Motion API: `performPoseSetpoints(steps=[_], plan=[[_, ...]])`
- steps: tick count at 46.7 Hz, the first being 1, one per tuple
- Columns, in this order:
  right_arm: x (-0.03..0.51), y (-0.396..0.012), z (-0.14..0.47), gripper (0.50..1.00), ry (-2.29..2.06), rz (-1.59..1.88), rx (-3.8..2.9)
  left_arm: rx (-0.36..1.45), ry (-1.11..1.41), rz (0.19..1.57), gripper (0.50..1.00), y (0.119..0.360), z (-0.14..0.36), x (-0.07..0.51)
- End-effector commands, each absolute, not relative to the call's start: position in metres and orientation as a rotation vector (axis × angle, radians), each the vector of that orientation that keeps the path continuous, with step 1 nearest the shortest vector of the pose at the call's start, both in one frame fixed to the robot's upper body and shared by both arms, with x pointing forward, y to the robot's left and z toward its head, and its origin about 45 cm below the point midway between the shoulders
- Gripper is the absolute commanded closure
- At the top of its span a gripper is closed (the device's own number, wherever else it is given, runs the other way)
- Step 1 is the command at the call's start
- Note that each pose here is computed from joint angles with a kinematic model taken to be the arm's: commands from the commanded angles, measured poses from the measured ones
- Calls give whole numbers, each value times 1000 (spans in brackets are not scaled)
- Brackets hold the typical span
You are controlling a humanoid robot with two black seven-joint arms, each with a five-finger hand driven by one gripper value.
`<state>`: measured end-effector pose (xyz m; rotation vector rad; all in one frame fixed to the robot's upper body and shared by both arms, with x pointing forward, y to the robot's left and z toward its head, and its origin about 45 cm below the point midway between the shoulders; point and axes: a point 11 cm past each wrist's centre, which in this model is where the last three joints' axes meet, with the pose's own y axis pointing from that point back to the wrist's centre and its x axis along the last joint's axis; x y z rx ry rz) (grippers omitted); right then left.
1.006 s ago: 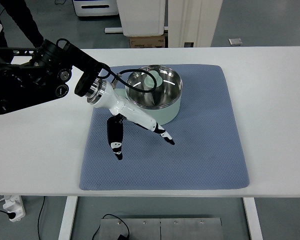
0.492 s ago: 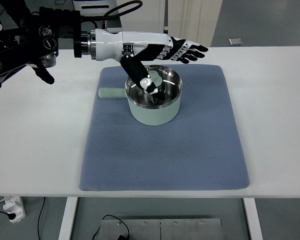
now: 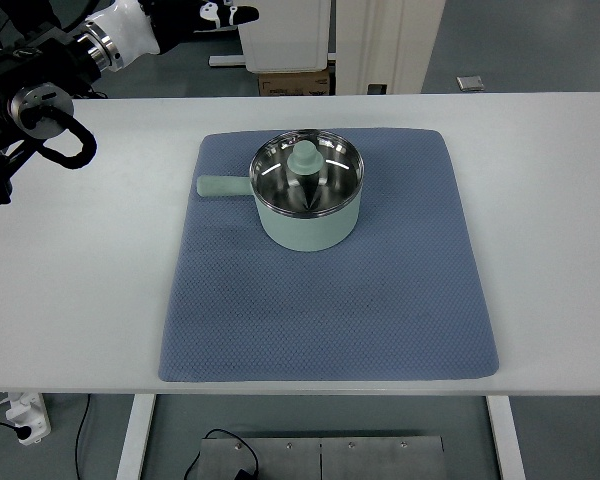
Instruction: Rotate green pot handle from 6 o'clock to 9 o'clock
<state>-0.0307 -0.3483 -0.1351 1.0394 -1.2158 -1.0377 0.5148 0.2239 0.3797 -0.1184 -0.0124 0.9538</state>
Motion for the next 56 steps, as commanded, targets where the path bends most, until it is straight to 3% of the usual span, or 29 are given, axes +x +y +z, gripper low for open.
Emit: performPoseSetpoints(steps=[1,14,21,56], plan=[[-31,-348,-135,500,-1216,-1038,1039,-145,44,1052,500,238,365,518],[-31,-348,-135,500,-1216,-1038,1039,-280,230,1304,500,271,322,518],[-31,-348,-135,500,-1216,-1038,1039,-350,299,1369,500,281,309,516],[-31,-348,-135,500,-1216,-1038,1039,-407,517,1552,500,274,219,507]])
